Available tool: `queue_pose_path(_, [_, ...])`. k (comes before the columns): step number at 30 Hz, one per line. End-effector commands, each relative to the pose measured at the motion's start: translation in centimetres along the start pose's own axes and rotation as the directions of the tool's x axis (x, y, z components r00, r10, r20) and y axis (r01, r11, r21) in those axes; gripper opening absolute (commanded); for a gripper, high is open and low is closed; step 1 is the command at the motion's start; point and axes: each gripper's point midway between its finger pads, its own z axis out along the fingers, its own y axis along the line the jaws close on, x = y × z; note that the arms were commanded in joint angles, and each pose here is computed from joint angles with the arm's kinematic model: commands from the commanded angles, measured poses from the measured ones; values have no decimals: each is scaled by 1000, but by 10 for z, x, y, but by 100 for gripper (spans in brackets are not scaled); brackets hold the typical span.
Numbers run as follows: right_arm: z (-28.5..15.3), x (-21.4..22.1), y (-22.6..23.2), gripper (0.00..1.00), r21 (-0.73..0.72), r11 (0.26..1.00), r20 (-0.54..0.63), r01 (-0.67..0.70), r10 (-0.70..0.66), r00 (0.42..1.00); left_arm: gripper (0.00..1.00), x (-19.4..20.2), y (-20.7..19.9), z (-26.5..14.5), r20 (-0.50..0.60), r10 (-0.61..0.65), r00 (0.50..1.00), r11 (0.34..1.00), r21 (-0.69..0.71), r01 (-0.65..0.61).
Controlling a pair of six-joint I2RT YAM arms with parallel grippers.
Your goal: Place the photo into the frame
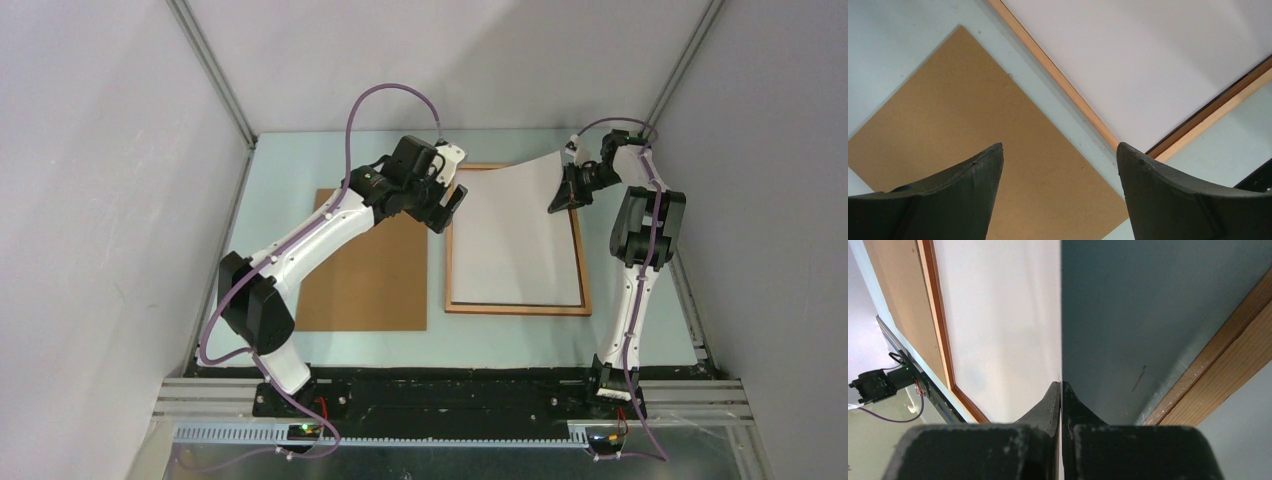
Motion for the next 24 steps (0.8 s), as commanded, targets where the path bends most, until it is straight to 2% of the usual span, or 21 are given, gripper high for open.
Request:
queue_pose_path(1, [-14, -12, 7, 0, 18, 999, 45, 33, -34, 998, 88, 0, 6, 2, 4, 22, 1000, 1000, -20, -22])
queue_pose_path(4, [-13, -11, 7, 0, 20, 999, 43, 34, -35, 998, 88, 0, 5, 3, 4, 22, 1000, 1000, -17, -22])
queue_pose_path(13, [-13, -14, 4, 12, 49, 997, 42, 51, -53, 998, 88, 2, 5, 4, -2, 25, 1000, 1000, -13, -25])
queue_pose_path(24, [-15, -14, 1, 32, 79, 995, 40, 53, -57, 998, 88, 3, 5, 4, -4, 24, 1000, 1000, -13, -24])
